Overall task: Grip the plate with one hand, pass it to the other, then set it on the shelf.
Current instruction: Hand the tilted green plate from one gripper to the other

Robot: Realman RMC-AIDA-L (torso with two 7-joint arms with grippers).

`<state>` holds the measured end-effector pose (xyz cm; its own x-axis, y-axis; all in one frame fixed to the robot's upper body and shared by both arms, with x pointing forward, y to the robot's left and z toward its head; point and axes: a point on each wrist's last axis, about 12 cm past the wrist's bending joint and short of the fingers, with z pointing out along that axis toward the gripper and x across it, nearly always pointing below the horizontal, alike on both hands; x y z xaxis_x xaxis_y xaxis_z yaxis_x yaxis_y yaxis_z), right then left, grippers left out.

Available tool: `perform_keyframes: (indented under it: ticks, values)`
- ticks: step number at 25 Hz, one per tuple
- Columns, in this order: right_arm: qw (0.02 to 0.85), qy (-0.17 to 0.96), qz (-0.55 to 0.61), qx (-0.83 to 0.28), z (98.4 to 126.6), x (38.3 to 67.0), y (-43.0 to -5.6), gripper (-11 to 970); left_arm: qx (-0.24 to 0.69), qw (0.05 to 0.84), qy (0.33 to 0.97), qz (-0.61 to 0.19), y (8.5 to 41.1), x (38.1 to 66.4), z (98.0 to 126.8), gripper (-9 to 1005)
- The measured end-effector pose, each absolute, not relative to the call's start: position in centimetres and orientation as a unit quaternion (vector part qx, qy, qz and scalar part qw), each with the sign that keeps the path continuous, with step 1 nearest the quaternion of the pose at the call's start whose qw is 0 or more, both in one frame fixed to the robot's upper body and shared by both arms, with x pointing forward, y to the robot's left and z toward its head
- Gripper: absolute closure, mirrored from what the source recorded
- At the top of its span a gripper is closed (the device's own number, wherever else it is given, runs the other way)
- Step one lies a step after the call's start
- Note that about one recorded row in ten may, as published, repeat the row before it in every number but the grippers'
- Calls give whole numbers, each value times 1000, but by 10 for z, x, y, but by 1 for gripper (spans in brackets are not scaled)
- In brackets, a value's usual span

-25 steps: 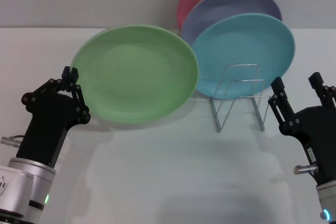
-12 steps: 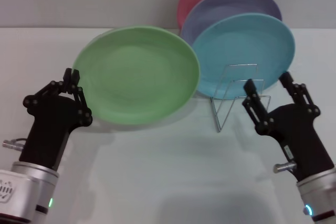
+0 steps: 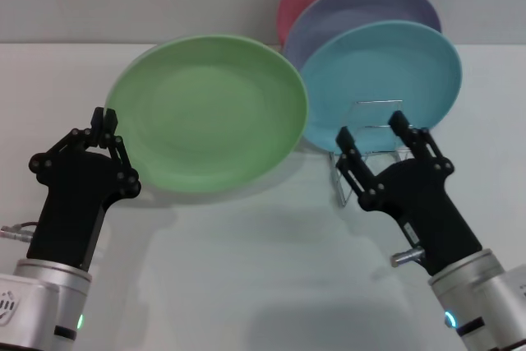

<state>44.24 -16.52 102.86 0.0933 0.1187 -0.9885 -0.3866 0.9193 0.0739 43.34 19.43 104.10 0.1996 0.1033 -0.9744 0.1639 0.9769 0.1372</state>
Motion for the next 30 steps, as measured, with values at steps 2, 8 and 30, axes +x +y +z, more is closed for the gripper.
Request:
perform_keyframes:
  ticks: [2,8,30]
  values:
    - [731,651,175,-106,1029,444,-164,225,105,767,632,-21,194,432,1041,967]
    - [725,652,186,-119,1031,450,-156,224,104,766,634,-22,191,427,1040,967]
    - [695,665,214,-171,1032,474,-148,223,71,746,662,22,187,423,1037,968]
